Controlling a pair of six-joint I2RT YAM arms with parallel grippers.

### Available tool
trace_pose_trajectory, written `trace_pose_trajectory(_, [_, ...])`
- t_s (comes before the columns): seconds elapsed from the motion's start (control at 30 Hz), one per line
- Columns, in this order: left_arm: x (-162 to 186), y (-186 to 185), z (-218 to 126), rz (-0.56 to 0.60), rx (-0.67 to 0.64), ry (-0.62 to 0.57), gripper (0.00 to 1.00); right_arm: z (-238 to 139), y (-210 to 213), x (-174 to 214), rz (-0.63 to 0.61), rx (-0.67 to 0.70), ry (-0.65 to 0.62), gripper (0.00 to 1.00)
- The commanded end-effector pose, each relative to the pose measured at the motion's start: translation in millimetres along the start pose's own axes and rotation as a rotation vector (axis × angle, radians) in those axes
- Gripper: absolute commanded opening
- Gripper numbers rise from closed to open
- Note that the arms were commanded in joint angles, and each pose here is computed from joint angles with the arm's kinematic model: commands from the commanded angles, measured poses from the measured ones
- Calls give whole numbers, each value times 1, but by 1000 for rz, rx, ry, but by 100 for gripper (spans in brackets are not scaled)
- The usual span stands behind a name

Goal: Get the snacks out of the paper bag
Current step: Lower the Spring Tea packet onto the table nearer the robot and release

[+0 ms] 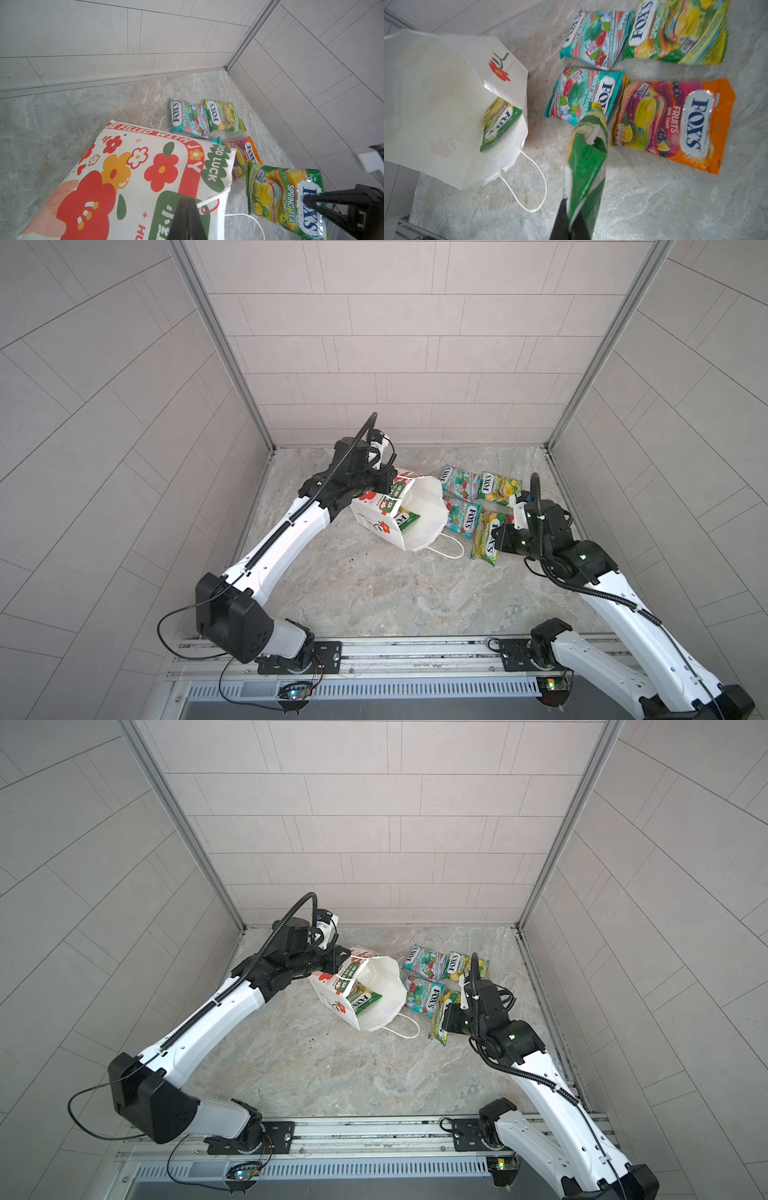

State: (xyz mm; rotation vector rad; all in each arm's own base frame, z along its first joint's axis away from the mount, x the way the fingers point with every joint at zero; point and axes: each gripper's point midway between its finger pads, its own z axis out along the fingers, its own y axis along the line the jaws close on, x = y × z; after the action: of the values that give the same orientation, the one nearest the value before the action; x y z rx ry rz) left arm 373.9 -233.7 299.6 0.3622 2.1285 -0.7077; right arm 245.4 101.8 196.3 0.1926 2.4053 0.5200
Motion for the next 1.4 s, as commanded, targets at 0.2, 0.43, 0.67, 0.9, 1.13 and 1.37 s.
trace_pose_trajectory(0.2, [-4, -2, -2, 9, 8, -5, 0, 35, 42, 22, 139, -328, 58, 0])
trace_pose_trajectory(0.43, [-3, -3, -2, 9, 9, -4, 0, 60, 55, 30, 207, -432, 95, 0])
trace_pose_trajectory(0.67, [-3, -3, -2, 10, 9, -4, 0, 83, 54, 36, 252, -446, 115, 0])
trace_pose_trajectory(0.9, [-4, -3, -3, 11, 10, -7, 0, 101, 35, 54, 214, -353, 161, 0])
trace_pose_trajectory(1.13, [-4, -3, -4, 12, 10, -9, 0, 112, 11, 65, 159, -236, 184, 0])
trace_pose_trajectory(1.37, [-4, -4, -4, 12, 12, -9, 0, 116, -11, 71, 111, -112, 202, 4])
